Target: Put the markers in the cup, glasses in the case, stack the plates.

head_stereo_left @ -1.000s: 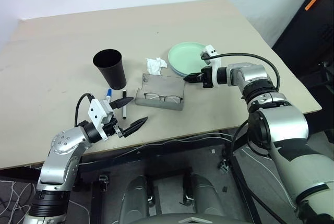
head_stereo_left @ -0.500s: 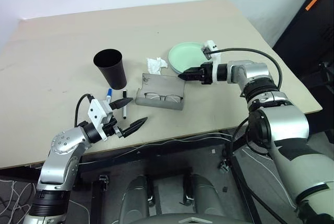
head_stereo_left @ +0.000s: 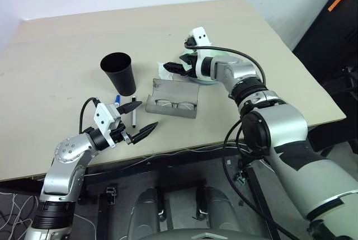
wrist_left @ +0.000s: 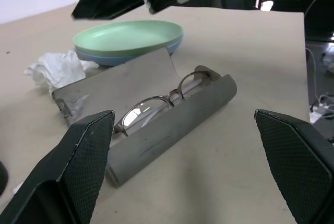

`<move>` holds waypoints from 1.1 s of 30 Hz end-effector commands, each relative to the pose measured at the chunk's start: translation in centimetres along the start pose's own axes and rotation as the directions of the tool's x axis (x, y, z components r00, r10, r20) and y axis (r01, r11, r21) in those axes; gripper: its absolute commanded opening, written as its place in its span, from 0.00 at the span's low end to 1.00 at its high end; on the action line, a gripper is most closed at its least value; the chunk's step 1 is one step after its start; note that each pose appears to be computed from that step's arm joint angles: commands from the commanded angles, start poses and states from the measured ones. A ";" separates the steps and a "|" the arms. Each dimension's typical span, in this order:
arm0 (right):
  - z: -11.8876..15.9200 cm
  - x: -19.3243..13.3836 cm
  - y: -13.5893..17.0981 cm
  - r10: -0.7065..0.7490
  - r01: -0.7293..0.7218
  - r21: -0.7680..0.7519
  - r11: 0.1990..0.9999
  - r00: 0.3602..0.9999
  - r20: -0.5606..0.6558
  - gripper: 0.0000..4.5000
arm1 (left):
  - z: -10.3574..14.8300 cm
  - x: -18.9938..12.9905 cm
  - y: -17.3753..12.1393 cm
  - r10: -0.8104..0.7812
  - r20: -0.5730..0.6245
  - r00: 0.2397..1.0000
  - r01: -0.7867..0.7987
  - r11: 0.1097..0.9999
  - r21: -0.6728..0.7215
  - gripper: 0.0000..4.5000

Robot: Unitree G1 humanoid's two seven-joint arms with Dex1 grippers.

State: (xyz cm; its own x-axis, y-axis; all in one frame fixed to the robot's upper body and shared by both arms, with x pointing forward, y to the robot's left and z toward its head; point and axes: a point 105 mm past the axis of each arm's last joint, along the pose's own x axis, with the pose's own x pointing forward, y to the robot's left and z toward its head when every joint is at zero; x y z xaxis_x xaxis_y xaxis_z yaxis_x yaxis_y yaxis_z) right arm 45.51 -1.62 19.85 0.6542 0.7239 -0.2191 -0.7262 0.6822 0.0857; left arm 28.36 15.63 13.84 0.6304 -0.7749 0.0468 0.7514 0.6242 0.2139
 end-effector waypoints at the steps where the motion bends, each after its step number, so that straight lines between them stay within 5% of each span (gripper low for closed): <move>1: 2.9 1.0 1.4 -0.034 0.037 -0.045 0.998 0.997 0.063 1.00 | 1.2 -0.4 0.0 0.012 0.025 1.000 -0.013 0.999 0.037 1.00; 11: 1.0 2.8 2.1 -0.186 0.186 -0.132 0.974 0.982 0.017 1.00 | 1.0 -0.7 -0.3 0.044 0.023 0.999 -0.045 0.998 0.034 1.00; 23: -2.2 3.4 2.4 -0.237 0.238 -0.005 0.971 0.968 -0.078 1.00 | 1.3 -1.5 -0.6 0.091 0.013 0.996 -0.091 0.995 0.038 1.00; 33: 2.7 2.4 2.9 -0.073 0.072 0.010 0.997 0.993 0.091 1.00 | 3.0 -2.2 0.4 0.148 0.048 0.988 -0.149 0.988 0.039 1.00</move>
State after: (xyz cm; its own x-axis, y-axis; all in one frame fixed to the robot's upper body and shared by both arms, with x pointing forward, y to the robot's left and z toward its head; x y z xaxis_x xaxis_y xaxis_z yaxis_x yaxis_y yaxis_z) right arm 45.24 2.16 18.14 0.7244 0.6387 -0.2593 -0.6415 0.7624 0.0856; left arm 26.99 16.98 15.17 0.7265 -0.6825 0.0798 0.6577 0.7243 0.2072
